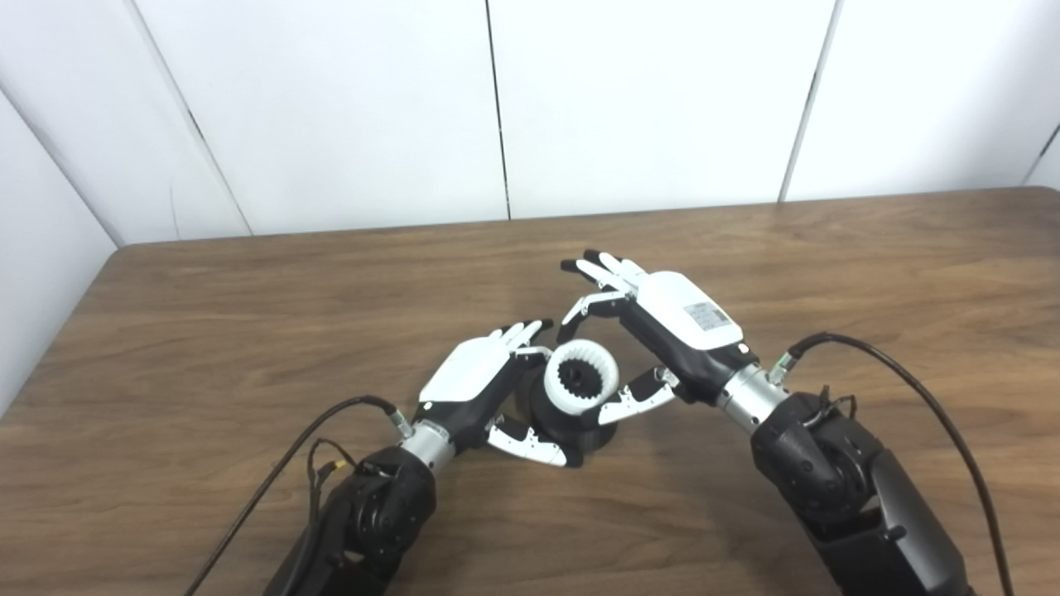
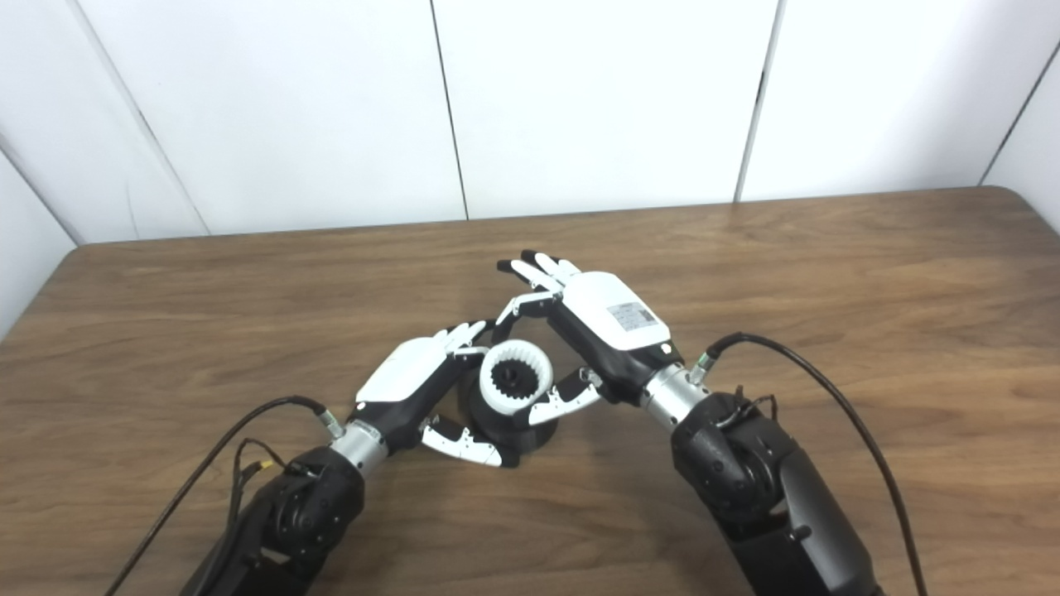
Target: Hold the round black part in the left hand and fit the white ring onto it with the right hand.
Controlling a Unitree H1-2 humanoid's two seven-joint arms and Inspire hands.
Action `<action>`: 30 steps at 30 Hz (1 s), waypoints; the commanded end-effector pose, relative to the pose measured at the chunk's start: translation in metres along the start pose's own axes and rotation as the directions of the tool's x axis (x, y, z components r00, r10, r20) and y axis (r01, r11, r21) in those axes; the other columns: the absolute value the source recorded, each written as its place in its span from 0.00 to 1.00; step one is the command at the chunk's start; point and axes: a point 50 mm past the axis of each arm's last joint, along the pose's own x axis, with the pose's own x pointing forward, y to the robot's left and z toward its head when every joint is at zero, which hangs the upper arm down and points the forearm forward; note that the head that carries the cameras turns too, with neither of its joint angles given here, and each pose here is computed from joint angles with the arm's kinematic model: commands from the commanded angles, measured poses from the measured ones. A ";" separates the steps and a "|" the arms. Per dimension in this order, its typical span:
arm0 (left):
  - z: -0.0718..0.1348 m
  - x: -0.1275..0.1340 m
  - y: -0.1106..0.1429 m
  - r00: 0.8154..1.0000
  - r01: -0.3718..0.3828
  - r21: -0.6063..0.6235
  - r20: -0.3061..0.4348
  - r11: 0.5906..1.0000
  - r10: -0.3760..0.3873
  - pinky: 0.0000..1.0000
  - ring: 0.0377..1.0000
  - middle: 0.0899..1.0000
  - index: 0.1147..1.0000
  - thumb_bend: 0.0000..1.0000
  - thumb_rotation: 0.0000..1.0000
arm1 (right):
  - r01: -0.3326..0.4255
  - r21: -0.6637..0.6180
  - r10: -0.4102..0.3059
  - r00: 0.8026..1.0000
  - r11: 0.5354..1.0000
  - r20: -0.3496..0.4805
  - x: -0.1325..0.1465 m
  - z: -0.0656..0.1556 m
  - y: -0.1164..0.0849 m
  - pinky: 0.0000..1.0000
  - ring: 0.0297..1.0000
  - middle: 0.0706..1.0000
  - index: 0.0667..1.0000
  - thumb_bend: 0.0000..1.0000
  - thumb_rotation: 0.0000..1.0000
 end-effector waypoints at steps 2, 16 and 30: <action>0.002 0.003 0.010 1.000 -0.021 0.034 0.004 0.999 0.021 1.00 1.00 1.00 0.64 1.00 0.41 | 0.027 -0.002 -0.027 0.999 1.000 0.017 0.005 0.002 -0.004 1.00 1.00 0.94 0.46 0.52 0.16; 0.006 0.003 0.007 1.000 -0.027 0.029 0.004 0.999 0.027 1.00 1.00 1.00 0.63 1.00 0.40 | 0.016 -0.001 -0.016 0.998 1.000 0.057 0.017 0.014 0.003 0.98 1.00 0.95 0.46 0.52 0.16; 0.002 0.001 0.009 1.000 -0.019 0.037 -0.002 0.999 0.019 1.00 1.00 1.00 0.64 1.00 0.41 | -0.008 -0.018 0.008 0.999 1.000 0.038 0.013 0.011 0.003 1.00 1.00 0.95 0.46 0.52 0.16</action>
